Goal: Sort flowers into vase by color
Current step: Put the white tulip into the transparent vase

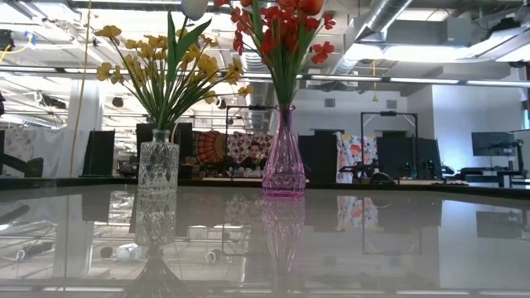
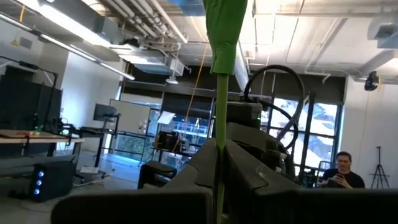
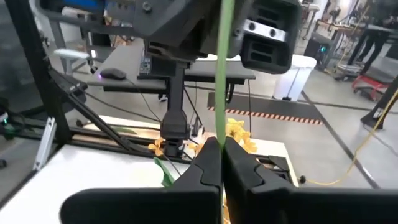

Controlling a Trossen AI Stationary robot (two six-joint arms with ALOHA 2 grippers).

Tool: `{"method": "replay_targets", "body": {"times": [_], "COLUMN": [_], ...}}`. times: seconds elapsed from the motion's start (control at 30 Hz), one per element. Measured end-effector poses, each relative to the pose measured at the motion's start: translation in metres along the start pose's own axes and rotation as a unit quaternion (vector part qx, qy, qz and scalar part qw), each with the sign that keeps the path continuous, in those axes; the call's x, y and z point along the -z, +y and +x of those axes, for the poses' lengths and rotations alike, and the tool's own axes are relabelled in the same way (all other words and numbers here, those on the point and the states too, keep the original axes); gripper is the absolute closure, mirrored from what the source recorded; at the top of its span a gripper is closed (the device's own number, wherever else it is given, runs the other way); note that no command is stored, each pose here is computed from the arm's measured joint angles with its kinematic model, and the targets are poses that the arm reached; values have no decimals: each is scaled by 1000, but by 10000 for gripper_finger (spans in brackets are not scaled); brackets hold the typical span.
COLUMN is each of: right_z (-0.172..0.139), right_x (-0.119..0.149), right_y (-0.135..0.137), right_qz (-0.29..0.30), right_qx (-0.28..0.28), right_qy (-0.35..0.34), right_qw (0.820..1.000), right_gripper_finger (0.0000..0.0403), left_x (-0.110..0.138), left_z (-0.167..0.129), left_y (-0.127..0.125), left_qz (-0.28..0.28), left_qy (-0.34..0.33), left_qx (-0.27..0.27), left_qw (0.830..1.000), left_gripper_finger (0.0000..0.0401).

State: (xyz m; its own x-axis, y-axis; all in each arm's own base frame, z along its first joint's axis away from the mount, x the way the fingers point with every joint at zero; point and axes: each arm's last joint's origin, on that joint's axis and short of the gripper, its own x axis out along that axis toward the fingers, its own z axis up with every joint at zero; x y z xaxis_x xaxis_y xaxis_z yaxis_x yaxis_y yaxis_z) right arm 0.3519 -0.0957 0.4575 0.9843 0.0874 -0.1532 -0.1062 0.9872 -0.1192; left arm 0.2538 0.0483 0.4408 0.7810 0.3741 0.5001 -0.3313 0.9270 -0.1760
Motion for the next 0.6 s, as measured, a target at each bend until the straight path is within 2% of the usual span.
{"method": "replay_targets", "body": {"times": [0.23,0.4,0.5,0.6], "right_z": [4,4,4,2], "right_x": [-1,-3,-2,0], "right_y": [11,15,13,9], "right_qz": [-63,-84,-78,-70], "right_qx": [-16,-20,5,39], "right_qy": [0,-2,5,25], "right_qw": [998,996,997,996], "right_gripper_finger": [368,372,357,323], "left_x": [0,0,0,-2], "left_z": [0,0,0,-1], "left_y": [1,3,3,4], "left_qz": [4,6,7,16], "left_qy": [-1,0,-1,0], "left_qx": [-19,-25,-26,-32], "left_qw": [1000,1000,1000,999], "left_gripper_finger": [401,401,401,401]}}
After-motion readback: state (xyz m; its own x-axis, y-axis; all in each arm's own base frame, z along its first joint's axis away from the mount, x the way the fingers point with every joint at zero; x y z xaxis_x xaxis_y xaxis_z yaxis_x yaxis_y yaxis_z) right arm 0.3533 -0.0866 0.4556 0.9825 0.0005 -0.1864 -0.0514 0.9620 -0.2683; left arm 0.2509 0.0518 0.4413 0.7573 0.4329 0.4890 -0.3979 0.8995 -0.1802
